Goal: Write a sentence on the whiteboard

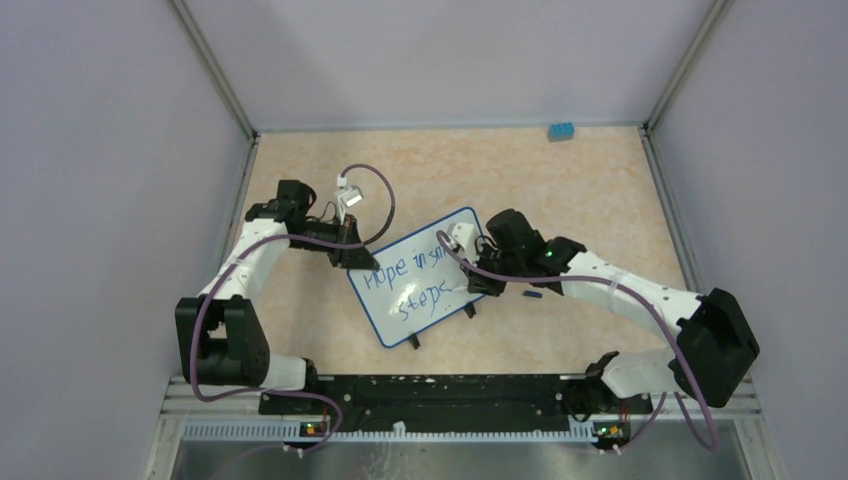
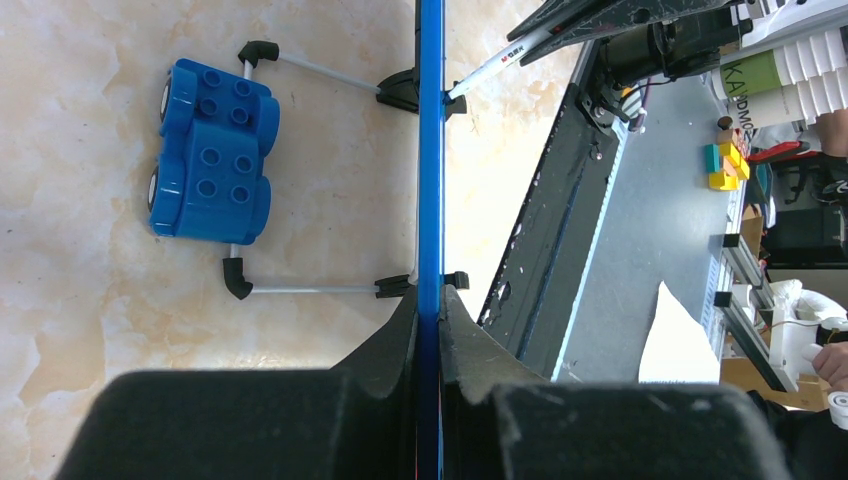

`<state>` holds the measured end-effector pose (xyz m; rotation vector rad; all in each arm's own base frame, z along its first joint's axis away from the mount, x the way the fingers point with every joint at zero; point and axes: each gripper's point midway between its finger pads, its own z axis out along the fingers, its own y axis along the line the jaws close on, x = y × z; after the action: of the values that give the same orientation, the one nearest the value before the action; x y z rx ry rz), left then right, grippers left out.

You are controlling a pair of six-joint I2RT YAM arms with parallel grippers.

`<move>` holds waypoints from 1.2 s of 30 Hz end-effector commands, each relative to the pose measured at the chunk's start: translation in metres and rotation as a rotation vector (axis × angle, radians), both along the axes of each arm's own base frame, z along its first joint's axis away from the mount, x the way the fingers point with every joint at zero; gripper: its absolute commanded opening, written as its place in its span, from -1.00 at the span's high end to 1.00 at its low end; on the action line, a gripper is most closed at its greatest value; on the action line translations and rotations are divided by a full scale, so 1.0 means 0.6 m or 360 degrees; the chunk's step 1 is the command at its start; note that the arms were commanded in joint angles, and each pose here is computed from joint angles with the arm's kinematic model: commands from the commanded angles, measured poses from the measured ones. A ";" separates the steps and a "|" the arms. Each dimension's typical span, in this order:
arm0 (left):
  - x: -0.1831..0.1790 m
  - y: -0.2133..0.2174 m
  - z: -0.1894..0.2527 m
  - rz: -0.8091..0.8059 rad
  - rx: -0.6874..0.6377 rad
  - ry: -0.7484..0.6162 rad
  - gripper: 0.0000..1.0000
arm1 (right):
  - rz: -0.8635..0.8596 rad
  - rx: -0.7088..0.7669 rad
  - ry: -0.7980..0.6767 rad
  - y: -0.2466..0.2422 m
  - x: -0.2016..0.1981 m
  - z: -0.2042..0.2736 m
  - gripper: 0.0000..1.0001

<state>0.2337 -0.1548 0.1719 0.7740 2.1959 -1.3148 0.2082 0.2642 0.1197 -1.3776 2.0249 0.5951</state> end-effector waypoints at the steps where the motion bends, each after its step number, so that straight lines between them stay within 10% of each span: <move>1: -0.002 0.000 -0.005 -0.0010 0.0011 -0.0024 1.00 | -0.0023 -0.0005 -0.0081 -0.009 0.015 0.004 1.00; 36: -0.002 0.000 -0.006 -0.0009 0.0013 -0.0023 1.00 | 0.0172 0.0180 -0.0086 0.056 -0.017 0.066 1.00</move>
<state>0.2337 -0.1549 0.1720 0.7739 2.1953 -1.3156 0.1921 0.2872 0.1173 -1.4626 1.9993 0.6737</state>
